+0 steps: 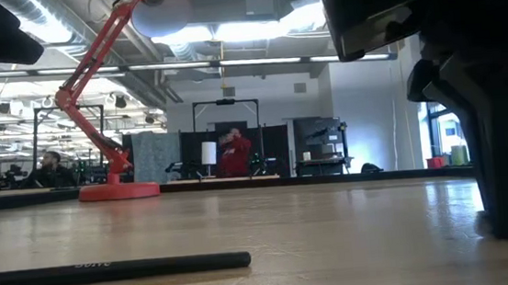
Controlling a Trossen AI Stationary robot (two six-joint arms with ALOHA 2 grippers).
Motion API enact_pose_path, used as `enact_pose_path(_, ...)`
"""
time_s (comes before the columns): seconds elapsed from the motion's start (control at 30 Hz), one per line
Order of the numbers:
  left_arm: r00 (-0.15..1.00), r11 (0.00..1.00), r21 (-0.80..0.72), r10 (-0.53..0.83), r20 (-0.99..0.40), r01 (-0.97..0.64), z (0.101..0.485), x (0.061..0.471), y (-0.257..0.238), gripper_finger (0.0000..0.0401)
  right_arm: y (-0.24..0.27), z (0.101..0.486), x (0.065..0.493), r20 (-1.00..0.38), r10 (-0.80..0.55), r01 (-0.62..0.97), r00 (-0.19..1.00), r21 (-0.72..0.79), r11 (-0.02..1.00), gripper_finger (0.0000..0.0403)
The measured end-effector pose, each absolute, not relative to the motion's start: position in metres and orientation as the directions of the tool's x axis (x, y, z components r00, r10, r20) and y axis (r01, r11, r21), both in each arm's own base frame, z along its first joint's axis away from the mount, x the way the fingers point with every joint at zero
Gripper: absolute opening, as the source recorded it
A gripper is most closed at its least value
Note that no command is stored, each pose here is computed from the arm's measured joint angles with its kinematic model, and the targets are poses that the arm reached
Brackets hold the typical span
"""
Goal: Sort items
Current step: Put the eyeshadow brush into the brush organizer
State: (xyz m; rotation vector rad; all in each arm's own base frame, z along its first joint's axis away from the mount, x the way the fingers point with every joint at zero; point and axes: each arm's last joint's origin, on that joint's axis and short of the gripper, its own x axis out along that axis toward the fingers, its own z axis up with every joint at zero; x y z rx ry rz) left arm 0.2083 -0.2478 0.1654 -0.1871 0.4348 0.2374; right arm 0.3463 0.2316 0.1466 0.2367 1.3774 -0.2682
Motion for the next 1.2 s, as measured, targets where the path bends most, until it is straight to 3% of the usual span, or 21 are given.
enact_pose_path(0.23, 0.878, 0.957, -0.13, 0.178, -0.444, -0.26, 0.165, 0.208, -0.248, 0.0104, 0.224, 0.168, 0.331, -0.972, -0.16, 0.336, 0.17, -0.095, 0.937, 0.0006)
enact_pose_path(0.5, 0.874, 0.957, -0.128, 0.176, -0.452, -0.259, 0.164, 0.208, -0.248, 0.0104, 0.217, 0.264, 0.272, -0.859, -0.339, 0.459, 0.384, -0.141, 0.877, 0.0002)
enact_pose_path(0.67, 0.875, 0.956, -0.133, 0.176, -0.452, -0.261, 0.165, 0.208, -0.248, 0.0104, 0.209, 0.315, 0.22, -0.789, -0.379, 0.517, 0.484, -0.091, 0.851, 0.0001)
enact_pose_path(0.9, 0.875, 0.953, -0.146, 0.175, -0.452, -0.266, 0.165, 0.208, -0.248, 0.0104, 0.208, 0.345, 0.179, -0.719, -0.341, 0.469, 0.606, -0.024, 0.883, 0.0001)
enact_pose_path(1.2, 0.874, 0.953, -0.15, 0.17, -0.456, -0.264, 0.164, 0.208, -0.248, 0.0104, 0.226, 0.338, 0.145, -0.721, -0.303, 0.356, 0.623, -0.084, 0.931, 0.0001)
